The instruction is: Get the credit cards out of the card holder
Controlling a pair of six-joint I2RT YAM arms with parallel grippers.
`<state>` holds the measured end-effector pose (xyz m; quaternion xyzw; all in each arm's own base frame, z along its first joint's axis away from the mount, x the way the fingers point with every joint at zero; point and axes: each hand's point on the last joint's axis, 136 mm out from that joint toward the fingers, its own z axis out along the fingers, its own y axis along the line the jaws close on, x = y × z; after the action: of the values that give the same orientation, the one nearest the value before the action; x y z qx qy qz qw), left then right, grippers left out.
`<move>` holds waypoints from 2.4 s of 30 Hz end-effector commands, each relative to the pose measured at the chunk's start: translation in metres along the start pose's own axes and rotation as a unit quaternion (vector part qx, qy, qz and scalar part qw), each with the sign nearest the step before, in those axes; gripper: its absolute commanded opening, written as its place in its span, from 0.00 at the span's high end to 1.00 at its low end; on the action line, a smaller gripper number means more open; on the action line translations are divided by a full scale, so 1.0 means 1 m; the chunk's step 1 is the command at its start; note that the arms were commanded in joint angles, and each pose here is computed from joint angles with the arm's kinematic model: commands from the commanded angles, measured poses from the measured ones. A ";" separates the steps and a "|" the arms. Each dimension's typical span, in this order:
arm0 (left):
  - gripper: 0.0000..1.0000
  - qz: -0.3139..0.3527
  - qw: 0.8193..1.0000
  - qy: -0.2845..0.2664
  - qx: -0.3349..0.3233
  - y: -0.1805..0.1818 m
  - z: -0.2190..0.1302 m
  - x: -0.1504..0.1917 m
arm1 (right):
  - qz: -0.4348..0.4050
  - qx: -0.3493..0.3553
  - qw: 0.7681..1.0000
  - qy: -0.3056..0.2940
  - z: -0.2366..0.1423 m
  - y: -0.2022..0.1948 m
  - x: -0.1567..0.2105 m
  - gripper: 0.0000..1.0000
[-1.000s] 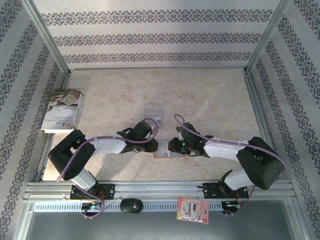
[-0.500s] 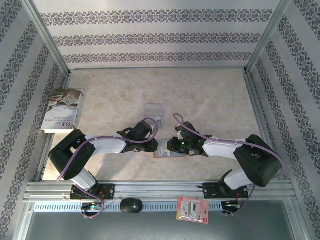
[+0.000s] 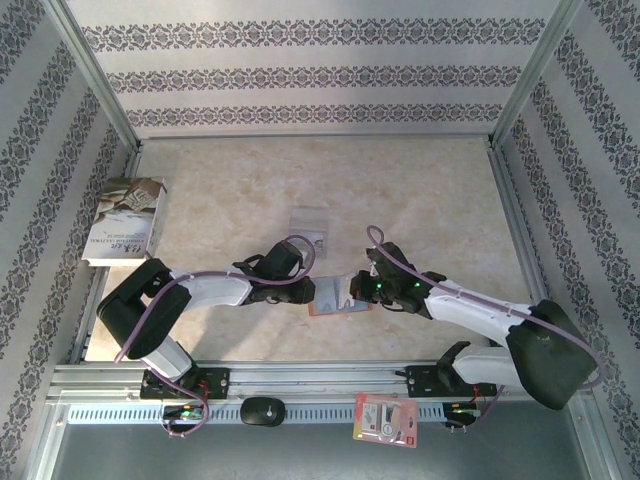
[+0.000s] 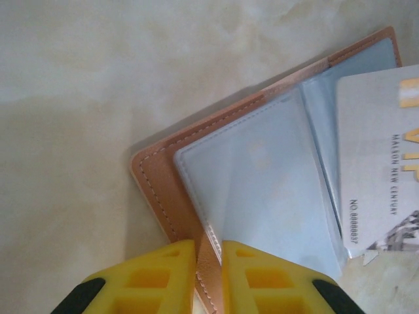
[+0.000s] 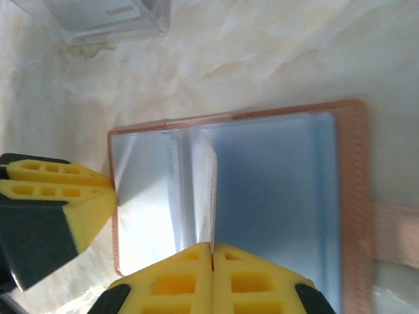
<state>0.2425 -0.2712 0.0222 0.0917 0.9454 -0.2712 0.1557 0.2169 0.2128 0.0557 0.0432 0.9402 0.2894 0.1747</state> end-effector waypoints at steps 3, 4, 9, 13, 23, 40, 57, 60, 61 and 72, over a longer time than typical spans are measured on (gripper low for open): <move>0.69 -0.003 1.000 -0.002 -0.014 0.009 -0.014 -0.004 | -0.080 0.040 0.996 -0.004 -0.021 -0.001 -0.010 1.00; 0.63 0.000 1.000 -0.013 -0.008 0.005 -0.020 -0.010 | -0.103 0.038 0.994 -0.008 -0.026 0.006 -0.017 1.00; 0.46 0.010 0.997 -0.072 0.004 -0.011 -0.058 -0.036 | -0.206 0.027 0.978 -0.026 -0.048 0.043 -0.048 1.00; 0.33 -0.002 0.995 -0.101 -0.001 -0.003 -0.084 -0.041 | -0.304 0.010 0.952 -0.034 -0.055 0.077 -0.075 1.00; 0.00 -0.061 0.992 -0.108 -0.024 0.036 -0.109 -0.014 | -0.520 -0.031 0.851 0.069 -0.028 0.127 -0.104 1.00; 0.00 -0.087 0.987 -0.121 -0.054 0.057 -0.133 -0.009 | -0.633 -0.023 0.759 0.149 0.035 0.123 -0.130 1.00; 0.00 -0.112 0.987 -0.103 -0.058 0.067 -0.124 -0.007 | -0.682 -0.005 0.713 0.161 0.071 0.116 -0.133 1.00; 0.00 -0.113 0.986 -0.104 -0.058 0.067 -0.125 -0.008 | -0.680 -0.013 0.713 0.169 0.073 0.115 -0.128 1.00; 0.00 -0.113 0.986 -0.104 -0.059 0.068 -0.126 -0.009 | -0.680 -0.015 0.713 0.171 0.074 0.116 -0.126 1.00; 0.00 -0.114 0.986 -0.108 -0.051 0.066 -0.125 -0.009 | -0.666 -0.008 0.721 0.191 0.084 0.112 -0.120 0.82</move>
<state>0.2386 -0.1512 0.0940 -0.0465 0.9403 -0.2425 0.2342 0.3590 0.3257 0.0974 -0.6516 0.7350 0.1096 0.1523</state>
